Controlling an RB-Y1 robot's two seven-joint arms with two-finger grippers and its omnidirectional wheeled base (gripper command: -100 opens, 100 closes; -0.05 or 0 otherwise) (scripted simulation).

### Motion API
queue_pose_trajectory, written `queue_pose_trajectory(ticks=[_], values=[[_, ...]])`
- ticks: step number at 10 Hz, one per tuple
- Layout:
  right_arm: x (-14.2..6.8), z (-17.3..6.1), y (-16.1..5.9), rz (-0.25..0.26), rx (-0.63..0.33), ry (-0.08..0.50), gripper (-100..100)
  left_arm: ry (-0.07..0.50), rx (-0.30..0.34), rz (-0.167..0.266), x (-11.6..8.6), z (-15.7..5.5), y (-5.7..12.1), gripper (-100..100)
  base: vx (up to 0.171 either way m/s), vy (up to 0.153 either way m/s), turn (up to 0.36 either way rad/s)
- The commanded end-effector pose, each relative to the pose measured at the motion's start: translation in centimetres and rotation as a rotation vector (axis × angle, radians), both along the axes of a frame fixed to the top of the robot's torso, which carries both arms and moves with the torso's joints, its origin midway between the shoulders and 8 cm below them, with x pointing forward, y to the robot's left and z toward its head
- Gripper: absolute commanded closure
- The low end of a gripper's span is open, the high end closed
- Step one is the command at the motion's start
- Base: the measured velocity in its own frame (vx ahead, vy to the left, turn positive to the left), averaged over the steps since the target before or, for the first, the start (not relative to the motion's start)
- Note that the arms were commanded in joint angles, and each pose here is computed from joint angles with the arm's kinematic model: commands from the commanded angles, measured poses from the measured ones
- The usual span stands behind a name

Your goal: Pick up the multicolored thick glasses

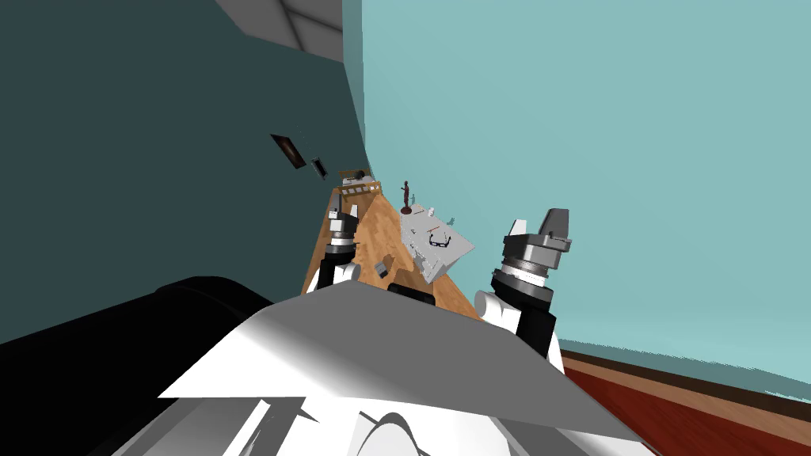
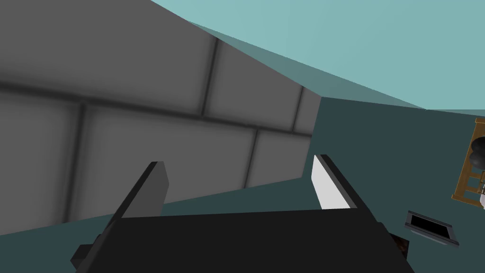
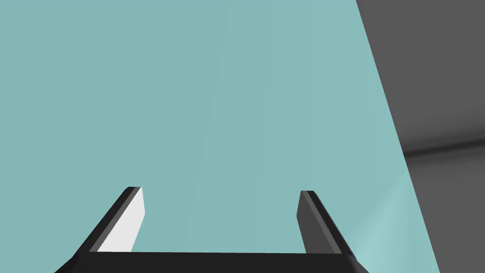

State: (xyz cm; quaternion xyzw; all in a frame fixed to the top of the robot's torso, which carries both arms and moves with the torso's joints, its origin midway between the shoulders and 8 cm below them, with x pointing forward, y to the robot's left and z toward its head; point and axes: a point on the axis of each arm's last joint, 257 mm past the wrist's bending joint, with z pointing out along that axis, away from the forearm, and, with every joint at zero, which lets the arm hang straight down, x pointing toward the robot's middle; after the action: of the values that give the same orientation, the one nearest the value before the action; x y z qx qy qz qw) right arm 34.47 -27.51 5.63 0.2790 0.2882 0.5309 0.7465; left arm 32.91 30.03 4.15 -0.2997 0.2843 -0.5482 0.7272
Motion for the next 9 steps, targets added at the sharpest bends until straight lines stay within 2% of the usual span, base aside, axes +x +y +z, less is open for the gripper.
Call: queue_pose_trajectory(ticks=[1, 6, 7, 9], values=[[0.6, -0.6, 0.6, 0.015, -0.044, 0.021, -100, 0.0, 0.0, 0.0, 0.0, 0.0, 0.0, 0, -0.01, 0.019, 0.025], [4.2, -5.2, 2.4, 0.041, -0.242, 0.144, -100, 0.0, 0.0, 0.0, 0.0, 0.0, 0.0, 0, -0.038, 0.077, 0.053], [4.4, -5.7, 2.3, 0.041, -0.241, 0.154, -100, 0.0, 0.0, 0.0, 0.0, 0.0, 0.0, 0, -0.031, 0.08, 0.016], [6.3, -8.4, 2.6, 0.035, -0.339, 0.218, -100, 0.0, 0.0, 0.0, 0.0, 0.0, 0.0, 0, -0.049, 0.097, 0.078]])
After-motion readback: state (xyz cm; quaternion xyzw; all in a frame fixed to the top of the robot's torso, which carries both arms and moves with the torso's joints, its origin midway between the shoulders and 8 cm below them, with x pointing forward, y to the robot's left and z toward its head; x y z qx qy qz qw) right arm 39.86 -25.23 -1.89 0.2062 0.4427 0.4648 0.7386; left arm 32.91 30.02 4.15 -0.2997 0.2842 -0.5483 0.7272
